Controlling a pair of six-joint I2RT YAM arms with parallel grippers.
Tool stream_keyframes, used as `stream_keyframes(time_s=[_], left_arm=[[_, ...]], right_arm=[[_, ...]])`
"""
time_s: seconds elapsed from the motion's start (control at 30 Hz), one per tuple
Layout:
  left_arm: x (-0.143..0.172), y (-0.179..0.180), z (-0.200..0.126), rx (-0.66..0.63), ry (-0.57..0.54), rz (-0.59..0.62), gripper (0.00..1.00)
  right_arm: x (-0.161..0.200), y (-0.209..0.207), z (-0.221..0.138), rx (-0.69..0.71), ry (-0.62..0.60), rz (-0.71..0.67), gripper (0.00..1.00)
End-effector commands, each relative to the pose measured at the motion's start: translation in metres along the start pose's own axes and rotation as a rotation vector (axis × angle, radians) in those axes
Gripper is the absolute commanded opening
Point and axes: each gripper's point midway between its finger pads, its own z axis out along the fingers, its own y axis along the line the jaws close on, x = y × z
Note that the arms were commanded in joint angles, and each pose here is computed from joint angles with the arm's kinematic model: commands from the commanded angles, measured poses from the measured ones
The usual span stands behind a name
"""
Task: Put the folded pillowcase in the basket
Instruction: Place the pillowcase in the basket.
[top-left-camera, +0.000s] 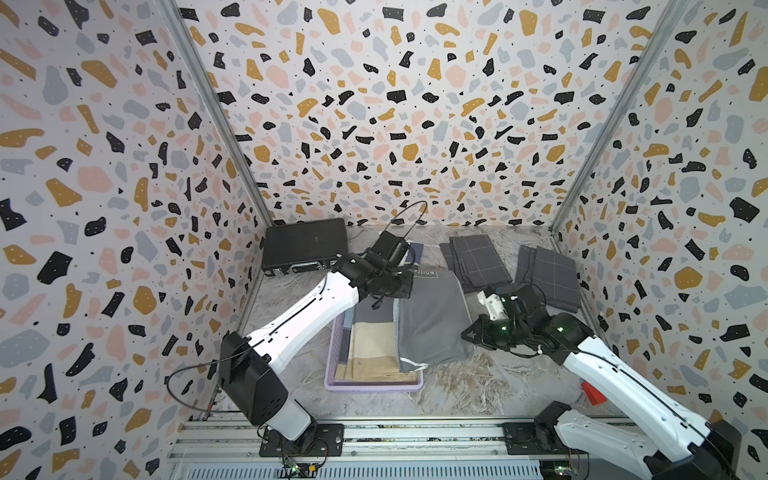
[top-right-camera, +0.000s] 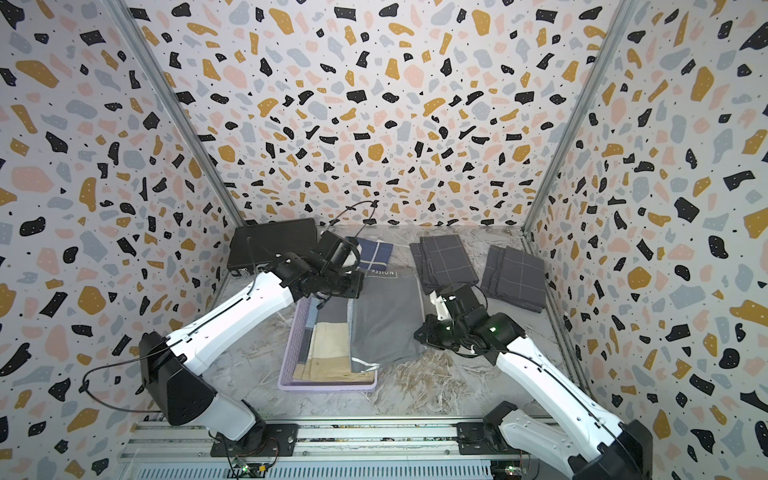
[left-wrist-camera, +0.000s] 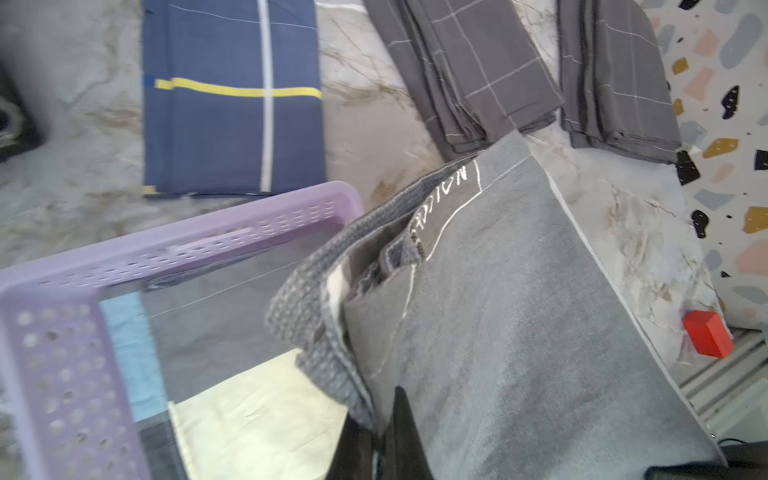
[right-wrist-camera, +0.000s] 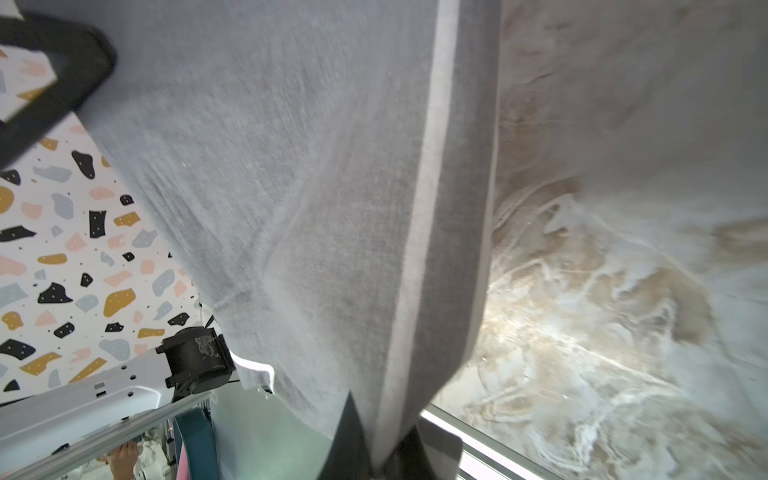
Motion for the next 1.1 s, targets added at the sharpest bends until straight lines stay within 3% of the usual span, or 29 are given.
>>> stream_keyframes(time_s=[0.0, 0.2, 0.37, 0.53, 0.67, 0.87, 1.07], left_arm=[[0.008, 0.032, -0.017, -0.041, 0.007, 0.016, 0.00], [0.024, 0.083, -0.015, -0.100, 0.062, -0.030, 0.00], [0.041, 0.110, 0.004, -0.152, 0.131, -0.061, 0.00], [0.044, 0.125, 0.024, -0.204, 0.133, -0.046, 0.00], [0.046, 0.132, 0.042, -0.217, 0.165, -0.047, 0.00], [0.037, 0.138, 0.052, -0.241, 0.122, -0.029, 0.00], [0.054, 0.152, 0.068, -0.291, 0.179, -0.027, 0.00]], right_arm=[[-0.019, 0.036, 0.013, -0.044, -0.060, -0.050, 0.00], [-0.012, 0.060, 0.060, -0.034, 0.007, -0.120, 0.00], [0.003, 0.066, 0.097, -0.004, 0.065, -0.163, 0.00], [0.018, 0.061, 0.129, -0.006, 0.113, -0.141, 0.00], [0.027, 0.052, 0.145, 0.031, 0.127, -0.153, 0.00], [0.039, 0.045, 0.161, 0.061, 0.154, -0.167, 0.00], [0.042, 0.033, 0.162, 0.115, 0.149, -0.183, 0.00]])
